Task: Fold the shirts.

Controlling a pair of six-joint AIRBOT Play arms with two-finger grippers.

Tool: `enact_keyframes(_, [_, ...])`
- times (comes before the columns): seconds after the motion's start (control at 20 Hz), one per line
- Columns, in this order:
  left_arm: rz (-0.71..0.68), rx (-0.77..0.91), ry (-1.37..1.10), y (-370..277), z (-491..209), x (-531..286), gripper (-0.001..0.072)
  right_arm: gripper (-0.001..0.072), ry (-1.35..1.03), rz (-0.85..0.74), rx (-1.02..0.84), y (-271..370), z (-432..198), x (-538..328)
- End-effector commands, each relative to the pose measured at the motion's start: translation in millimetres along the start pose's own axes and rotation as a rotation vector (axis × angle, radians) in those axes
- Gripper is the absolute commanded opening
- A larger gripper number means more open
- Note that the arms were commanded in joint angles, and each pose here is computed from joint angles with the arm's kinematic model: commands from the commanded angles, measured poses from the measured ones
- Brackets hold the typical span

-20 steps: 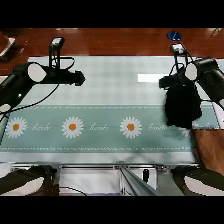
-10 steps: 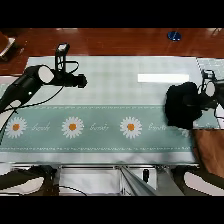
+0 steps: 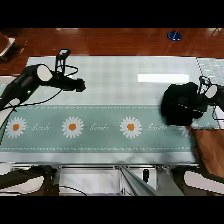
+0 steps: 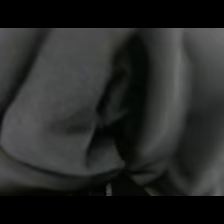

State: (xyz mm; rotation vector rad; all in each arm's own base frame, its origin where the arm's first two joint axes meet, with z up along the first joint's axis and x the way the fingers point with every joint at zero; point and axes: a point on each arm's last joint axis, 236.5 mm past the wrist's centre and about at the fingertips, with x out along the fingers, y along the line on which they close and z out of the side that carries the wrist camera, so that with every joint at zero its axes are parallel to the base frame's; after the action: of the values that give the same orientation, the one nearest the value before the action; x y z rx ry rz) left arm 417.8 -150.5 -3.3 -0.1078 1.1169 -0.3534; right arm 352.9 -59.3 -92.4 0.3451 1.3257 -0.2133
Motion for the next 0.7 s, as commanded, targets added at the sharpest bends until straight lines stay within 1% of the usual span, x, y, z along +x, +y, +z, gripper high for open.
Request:
enact_keyframes(0.0, [0.004,-0.026,0.114,19,-31,-41,0.0509,0.0027,-0.114,0.229,-0.069,58,28,-50])
enact_keyframes(0.1, [0.008,-0.060,0.094,24,-54,-67,0.0508,0.0027,-0.303,0.309,-0.100,82,61,-121])
enact_keyframes(0.25, [-0.085,-0.140,-0.003,-1,-102,-83,0.0508,0.0027,-0.572,0.419,-0.165,113,84,-237])
enact_keyframes(0.35, [-0.140,-0.193,-0.075,-13,-127,-85,0.0508,0.0027,-0.718,0.491,-0.208,131,83,-311])
enact_keyframes(0.45, [-0.143,-0.195,-0.088,-13,-150,-85,0.0508,0.0027,-0.838,0.553,-0.287,151,75,-377])
enact_keyframes(0.65, [-0.141,-0.190,-0.122,-13,-152,-88,0.0508,0.0026,-0.995,0.624,-0.499,203,40,-473])
